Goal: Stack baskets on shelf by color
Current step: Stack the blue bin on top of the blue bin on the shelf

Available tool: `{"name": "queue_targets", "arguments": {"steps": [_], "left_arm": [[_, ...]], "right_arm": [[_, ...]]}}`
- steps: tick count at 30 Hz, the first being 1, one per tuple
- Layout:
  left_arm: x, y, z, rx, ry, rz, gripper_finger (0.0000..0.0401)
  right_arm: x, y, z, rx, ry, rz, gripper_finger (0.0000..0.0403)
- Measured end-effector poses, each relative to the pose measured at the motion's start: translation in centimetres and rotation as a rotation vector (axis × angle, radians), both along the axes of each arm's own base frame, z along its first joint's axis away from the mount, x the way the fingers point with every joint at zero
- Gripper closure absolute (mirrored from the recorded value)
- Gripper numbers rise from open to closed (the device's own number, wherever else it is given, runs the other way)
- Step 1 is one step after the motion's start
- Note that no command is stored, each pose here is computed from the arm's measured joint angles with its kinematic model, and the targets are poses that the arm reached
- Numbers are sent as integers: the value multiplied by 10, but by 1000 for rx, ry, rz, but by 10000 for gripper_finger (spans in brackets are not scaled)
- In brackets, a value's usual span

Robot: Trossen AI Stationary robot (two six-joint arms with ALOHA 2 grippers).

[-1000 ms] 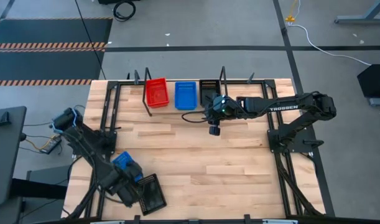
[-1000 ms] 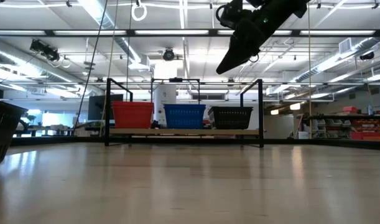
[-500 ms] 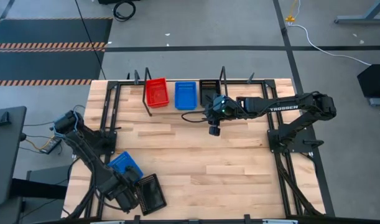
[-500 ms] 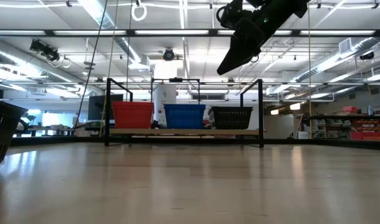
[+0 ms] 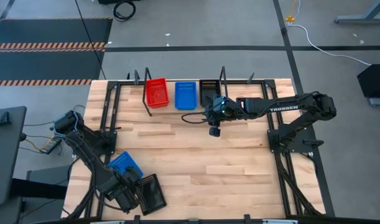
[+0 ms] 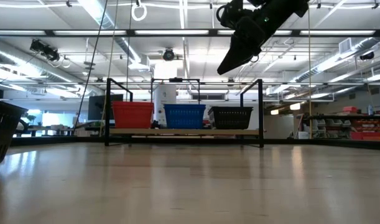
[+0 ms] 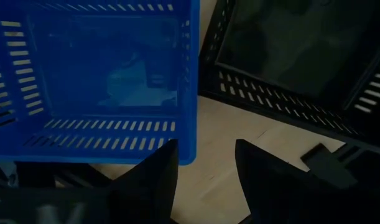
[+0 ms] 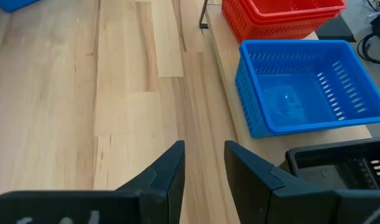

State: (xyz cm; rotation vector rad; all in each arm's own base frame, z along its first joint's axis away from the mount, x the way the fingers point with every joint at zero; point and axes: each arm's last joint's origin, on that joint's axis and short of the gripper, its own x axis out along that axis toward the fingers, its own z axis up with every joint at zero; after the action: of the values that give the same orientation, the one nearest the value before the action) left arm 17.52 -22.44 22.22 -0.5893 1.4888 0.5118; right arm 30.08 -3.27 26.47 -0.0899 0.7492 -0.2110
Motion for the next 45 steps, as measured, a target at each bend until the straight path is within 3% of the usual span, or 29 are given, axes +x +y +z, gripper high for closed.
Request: {"name": "queue_targets", "arguments": {"steps": [20,28,31,39,45], "left_arm": [[6,-6,-28,110,65,-62,234],[1,-2,-60,15,91,-45,258],[-3,5,-66,36,138,-36,275],[5,19,-38,108,166,-66,380],[20,31,-3,161,106,-91,387]], "right_arm": [[0,0,0,2,0,2,284],[0,0,0,2,1,2,284],[0,0,0,2,0,1,284],[0,0,0,8,-2,-5,284],[0,1,0,12,-3,-8,284]]}}
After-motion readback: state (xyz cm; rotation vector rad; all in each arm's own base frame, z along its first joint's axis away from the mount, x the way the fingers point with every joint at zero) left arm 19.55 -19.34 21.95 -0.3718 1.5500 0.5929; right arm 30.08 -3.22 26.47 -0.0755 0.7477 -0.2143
